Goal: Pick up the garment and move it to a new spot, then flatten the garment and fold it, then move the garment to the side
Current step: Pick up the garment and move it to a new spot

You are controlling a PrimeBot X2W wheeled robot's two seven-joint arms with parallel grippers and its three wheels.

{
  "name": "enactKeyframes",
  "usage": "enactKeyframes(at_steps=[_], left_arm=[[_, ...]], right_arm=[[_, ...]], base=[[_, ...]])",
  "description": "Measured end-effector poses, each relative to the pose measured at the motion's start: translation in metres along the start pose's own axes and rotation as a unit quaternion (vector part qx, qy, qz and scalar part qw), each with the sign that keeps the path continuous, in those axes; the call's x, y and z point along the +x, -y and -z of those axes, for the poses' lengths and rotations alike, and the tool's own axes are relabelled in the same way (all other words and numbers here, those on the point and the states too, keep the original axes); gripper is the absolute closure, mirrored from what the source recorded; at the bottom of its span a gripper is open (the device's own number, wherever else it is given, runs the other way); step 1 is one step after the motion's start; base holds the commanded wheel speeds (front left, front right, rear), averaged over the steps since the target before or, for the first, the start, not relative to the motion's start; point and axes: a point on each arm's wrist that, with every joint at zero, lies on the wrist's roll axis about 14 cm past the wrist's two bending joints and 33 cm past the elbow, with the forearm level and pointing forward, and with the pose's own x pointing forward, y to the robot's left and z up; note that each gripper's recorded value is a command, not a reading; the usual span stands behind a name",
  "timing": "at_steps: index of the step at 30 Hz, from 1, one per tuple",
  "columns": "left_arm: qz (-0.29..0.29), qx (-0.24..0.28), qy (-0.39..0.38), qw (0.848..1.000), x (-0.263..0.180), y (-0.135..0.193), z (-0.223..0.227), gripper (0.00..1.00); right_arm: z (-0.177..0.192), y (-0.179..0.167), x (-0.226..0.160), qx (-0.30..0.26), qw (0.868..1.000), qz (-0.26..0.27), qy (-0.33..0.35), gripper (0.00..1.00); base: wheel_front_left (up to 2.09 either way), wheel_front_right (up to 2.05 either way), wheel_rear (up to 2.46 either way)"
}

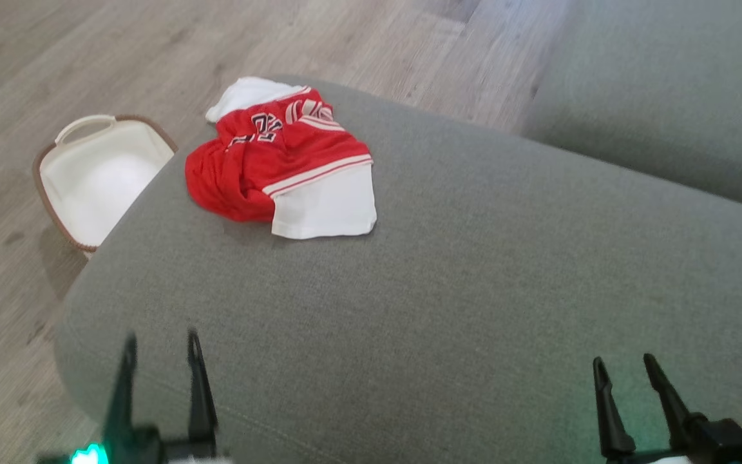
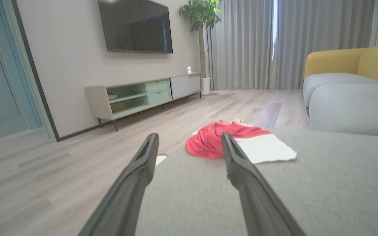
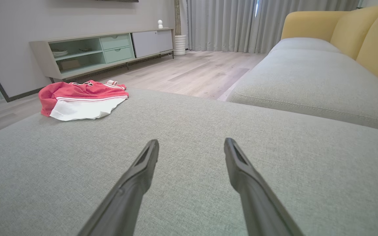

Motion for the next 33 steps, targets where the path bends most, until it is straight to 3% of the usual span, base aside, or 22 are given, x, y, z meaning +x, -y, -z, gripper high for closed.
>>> enactKeyframes(at_steps=[4, 7, 10, 13, 16, 20, 23, 30, 33], left_arm=[[0.011, 0.015, 0.073, 0.997, 0.047, 0.003, -0.045, 0.0], [0.053, 0.038, 0.118, 0.991, 0.098, 0.026, -0.076, 0.0], [0.088, 0.051, 0.119, 0.988, 0.157, 0.055, -0.094, 0.0], [0.129, 0.039, 0.059, 0.989, 0.215, 0.09, -0.089, 0.0], [0.124, -0.007, -0.029, 0.992, 0.265, 0.109, -0.064, 0.0], [0.123, -0.005, -0.147, 0.981, 0.303, 0.134, -0.006, 0.0], [0.118, 0.023, -0.247, 0.961, 0.314, 0.144, 0.049, 0.0], [0.127, 0.057, -0.435, 0.89, 0.285, 0.172, 0.172, 0.0], [0.127, 0.058, -0.441, 0.887, 0.297, 0.181, 0.182, 0.0]], right_arm=[[0.002, 0.01, 0.007, -0.012, 1.0, -0.001, -0.002, 0.0], [0.002, 0.034, 0.017, -0.029, 1.0, 0.006, -0.002, 0.0], [0.004, 0.054, 0.03, -0.044, 0.999, 0.006, -0.001, 0.0], [0.007, 0.071, 0.044, -0.057, 0.998, 0.003, 0.002, 0.0], [0.012, 0.09, 0.054, -0.077, 0.997, 0.001, 0.001, 0.0], [0.019, 0.109, 0.066, -0.083, 0.997, 0.005, 0.003, 0.0], [0.026, 0.127, 0.07, -0.088, 0.996, 0.016, 0.0, 0.0], [0.056, 0.154, 0.061, -0.081, 0.995, 0.046, -0.028, 0.0], [0.06, 0.163, 0.062, -0.081, 0.995, 0.056, -0.028, 0.0]], base=[[0.0, 0.0, 0.0], [0.0, 0.0, 0.0], [0.0, 0.0, 0.0], [0.0, 0.0, 0.0], [0.0, 0.0, 0.0], [0.0, 0.0, 0.0], [0.0, 0.0, 0.0], [0.0, 0.0, 0.0], [0.0, 0.0, 0.0]])
